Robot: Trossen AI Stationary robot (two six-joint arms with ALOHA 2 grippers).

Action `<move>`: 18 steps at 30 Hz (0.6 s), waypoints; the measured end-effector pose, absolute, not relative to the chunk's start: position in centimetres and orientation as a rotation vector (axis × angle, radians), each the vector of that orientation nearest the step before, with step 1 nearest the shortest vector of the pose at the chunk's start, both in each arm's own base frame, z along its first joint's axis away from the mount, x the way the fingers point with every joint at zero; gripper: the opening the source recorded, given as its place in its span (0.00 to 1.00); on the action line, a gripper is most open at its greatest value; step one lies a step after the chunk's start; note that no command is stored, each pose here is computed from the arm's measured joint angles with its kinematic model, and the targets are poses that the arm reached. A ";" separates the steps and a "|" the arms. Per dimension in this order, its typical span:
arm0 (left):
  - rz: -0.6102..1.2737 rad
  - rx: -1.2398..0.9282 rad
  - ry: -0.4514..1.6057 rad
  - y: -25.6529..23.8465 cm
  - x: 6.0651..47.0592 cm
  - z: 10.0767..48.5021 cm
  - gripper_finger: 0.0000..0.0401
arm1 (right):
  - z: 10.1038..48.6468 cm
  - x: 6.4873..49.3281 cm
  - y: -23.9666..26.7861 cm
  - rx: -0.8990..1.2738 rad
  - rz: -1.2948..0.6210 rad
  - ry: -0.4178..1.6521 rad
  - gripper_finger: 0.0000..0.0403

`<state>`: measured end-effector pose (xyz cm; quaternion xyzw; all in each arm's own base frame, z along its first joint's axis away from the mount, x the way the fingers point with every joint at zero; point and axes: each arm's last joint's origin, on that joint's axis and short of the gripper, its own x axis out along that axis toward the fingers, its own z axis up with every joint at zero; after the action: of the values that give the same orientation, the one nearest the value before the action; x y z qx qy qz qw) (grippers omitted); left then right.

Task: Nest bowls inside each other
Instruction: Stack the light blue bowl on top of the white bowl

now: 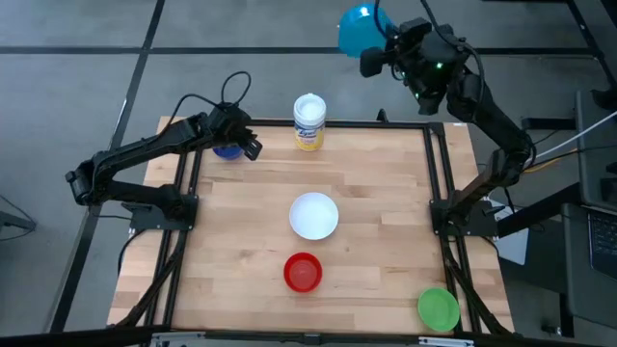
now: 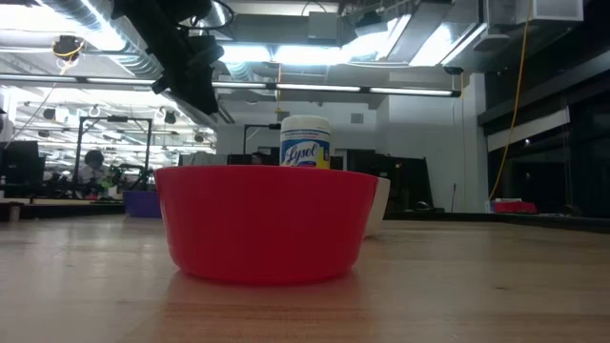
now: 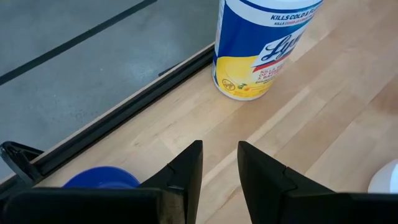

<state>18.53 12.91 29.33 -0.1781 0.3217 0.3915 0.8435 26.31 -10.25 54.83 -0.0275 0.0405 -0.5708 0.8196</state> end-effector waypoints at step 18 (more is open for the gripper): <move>0.800 -0.393 0.676 12.8 18.6 29.3 0.24 | 45.8 29.1 -6.6 0.410 -0.327 0.700 0.00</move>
<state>18.59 12.84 29.32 -0.1866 0.3207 0.3795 0.8475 29.08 -6.64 45.76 0.1985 0.3391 -0.1583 0.9059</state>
